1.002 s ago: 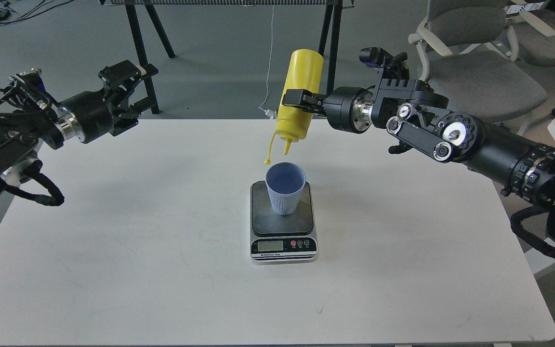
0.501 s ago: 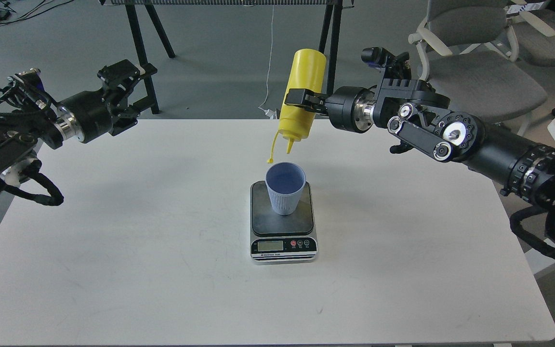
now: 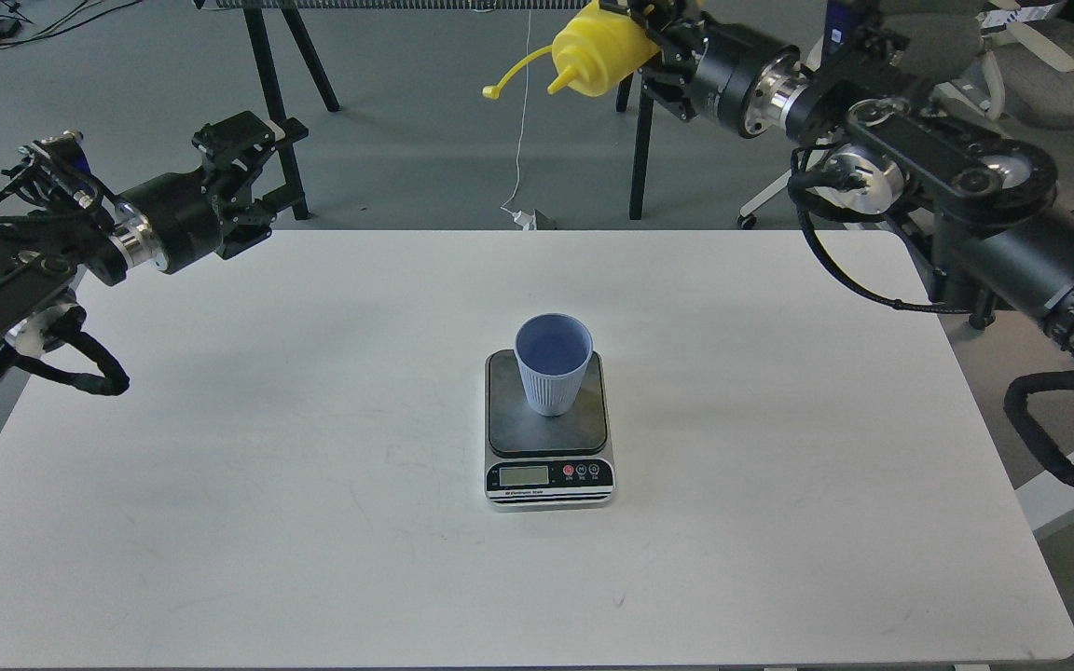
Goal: Pour seasoning into cup on scale with both arms
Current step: 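Turn the yellow bottle upright and carry it back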
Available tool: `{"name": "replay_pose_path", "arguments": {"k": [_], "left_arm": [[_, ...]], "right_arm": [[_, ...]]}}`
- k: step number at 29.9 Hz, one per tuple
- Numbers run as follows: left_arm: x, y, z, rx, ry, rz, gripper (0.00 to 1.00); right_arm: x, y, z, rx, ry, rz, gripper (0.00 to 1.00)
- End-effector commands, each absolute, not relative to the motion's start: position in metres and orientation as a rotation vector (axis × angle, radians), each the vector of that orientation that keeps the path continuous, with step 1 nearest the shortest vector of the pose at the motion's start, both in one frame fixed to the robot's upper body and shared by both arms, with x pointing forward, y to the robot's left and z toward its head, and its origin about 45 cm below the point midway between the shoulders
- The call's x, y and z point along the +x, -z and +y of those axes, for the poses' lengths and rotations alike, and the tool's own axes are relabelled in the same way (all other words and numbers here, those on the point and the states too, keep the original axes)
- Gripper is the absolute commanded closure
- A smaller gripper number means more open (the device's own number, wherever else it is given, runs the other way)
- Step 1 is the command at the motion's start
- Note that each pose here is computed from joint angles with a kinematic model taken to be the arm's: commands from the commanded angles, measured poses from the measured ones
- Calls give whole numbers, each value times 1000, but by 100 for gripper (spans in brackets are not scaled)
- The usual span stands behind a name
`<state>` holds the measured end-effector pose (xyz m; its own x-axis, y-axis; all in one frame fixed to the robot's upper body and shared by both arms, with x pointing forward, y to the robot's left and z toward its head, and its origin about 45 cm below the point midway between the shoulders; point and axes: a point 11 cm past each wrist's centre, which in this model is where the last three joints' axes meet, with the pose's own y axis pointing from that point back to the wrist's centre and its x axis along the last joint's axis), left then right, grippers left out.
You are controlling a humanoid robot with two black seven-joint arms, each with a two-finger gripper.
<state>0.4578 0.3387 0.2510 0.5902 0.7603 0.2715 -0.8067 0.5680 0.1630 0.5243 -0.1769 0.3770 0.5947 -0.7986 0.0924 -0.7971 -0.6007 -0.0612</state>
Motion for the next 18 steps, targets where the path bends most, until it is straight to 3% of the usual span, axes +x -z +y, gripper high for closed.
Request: {"name": "replay_pose_path", "arguments": {"k": [1,5,9,18], "left_arm": [[458,-251,339,288,-925,-180,11],[456,-246,338,296,-919,-174,11],[456,-242,327,290,-898,-168,11],[456,-237,319,288,-886,-158,11]], "right_arm": [[530,-422,-220,-2486,-104,1362,98],[527,-451,-267,-2156,-367,1256,98],[519,-443,-309,-1877,-538,1179,98],[481,-359,-390,-1384,-816,1026,98]]}}
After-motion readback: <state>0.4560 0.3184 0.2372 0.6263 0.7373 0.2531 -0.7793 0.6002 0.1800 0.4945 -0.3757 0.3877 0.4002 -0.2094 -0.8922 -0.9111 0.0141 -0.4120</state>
